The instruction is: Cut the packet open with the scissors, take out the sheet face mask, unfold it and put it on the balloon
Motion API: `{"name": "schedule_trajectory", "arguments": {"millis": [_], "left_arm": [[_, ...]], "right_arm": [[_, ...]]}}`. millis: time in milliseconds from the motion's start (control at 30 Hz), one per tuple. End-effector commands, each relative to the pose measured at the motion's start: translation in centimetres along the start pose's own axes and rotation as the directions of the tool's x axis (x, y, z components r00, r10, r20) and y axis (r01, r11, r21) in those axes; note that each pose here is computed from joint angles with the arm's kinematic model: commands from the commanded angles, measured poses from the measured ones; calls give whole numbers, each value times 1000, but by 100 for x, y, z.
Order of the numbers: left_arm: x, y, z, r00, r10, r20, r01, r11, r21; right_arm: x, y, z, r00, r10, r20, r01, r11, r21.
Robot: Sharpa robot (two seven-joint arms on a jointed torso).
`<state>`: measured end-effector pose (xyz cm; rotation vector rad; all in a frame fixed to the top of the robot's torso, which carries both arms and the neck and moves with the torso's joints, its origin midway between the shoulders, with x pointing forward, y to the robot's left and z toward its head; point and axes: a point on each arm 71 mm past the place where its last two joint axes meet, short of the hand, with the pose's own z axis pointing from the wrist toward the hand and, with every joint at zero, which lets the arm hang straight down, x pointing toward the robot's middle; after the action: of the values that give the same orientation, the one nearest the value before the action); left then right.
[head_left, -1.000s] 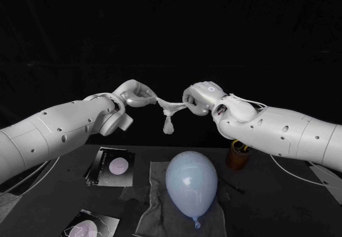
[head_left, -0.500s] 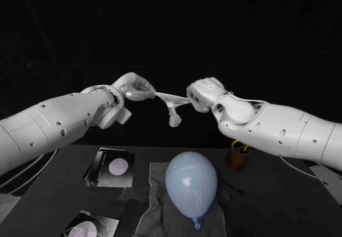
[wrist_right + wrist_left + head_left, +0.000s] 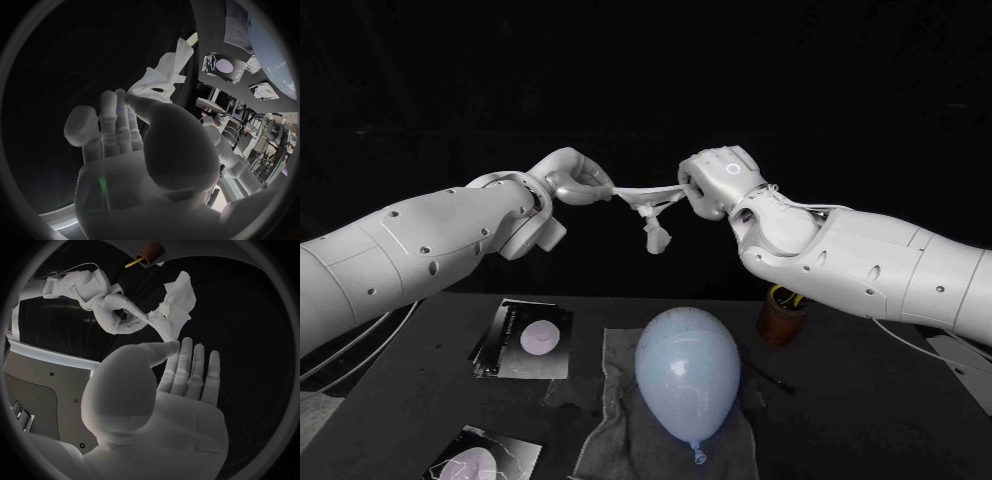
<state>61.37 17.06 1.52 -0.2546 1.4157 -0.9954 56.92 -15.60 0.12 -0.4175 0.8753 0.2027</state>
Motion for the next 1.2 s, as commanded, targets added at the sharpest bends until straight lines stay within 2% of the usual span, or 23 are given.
{"name": "schedule_trajectory", "arguments": {"millis": [33, 200, 433, 533, 567, 600, 667, 733, 867, 933, 1000, 1100, 1167, 1200], "left_arm": [[-22, -8, 8, 1000, 12, 20, -12, 1000, -8], [-31, -19, 0, 999, 9, 33, -9, 1000, -4], [-64, -94, -17, 998, 0, 58, -1, 1000, 27], [-84, -131, -6, 999, 15, 47, -16, 999, 28], [-88, -147, -8, 999, 17, 46, -18, 999, 31], [-95, -158, -10, 999, 23, 47, -24, 999, 35], [-96, -152, -7, 999, 39, 33, -40, 999, 26], [-74, -128, -13, 999, 46, 11, -47, 999, 12], [-53, -117, -34, 999, 46, -2, -46, 999, 12], [-27, -68, -59, 998, 47, -29, -47, 999, -6], [-27, -57, -81, 999, 42, -30, -43, 999, -7], [-4, -15, -115, 997, 42, -62, -43, 999, -25], [38, -4, -148, 995, 39, -87, -42, 999, -26], [53, -3, -164, 995, 37, -91, -40, 999, -24]], "right_arm": [[-93, 3, 4, 994, 26, 104, -26, 1000, 0], [-119, 6, 9, 992, 34, 119, -33, 999, -3], [-145, 22, 29, 992, 39, 123, -38, 999, -8], [-143, 24, 38, 993, 44, 113, -43, 999, -8], [-138, 26, 41, 994, 48, 101, -47, 999, -13], [-118, 28, 45, 996, 54, 70, -52, 998, -28], [-52, 23, 64, 997, 72, -29, -74, 996, -46], [-16, 16, 79, 991, 101, -85, -105, 994, -37], [-8, 6, 75, 984, 142, -109, -146, 989, -26], [41, -39, 69, 969, 180, -166, -183, 983, -2], [55, -80, 51, 957, 227, -181, -225, 974, 30], [71, -155, 9, 930, 318, -183, -306, 948, 88], [96, -192, -25, 894, 397, -207, -378, 917, 127], [96, -202, -39, 881, 428, -202, -407, 903, 142]]}}
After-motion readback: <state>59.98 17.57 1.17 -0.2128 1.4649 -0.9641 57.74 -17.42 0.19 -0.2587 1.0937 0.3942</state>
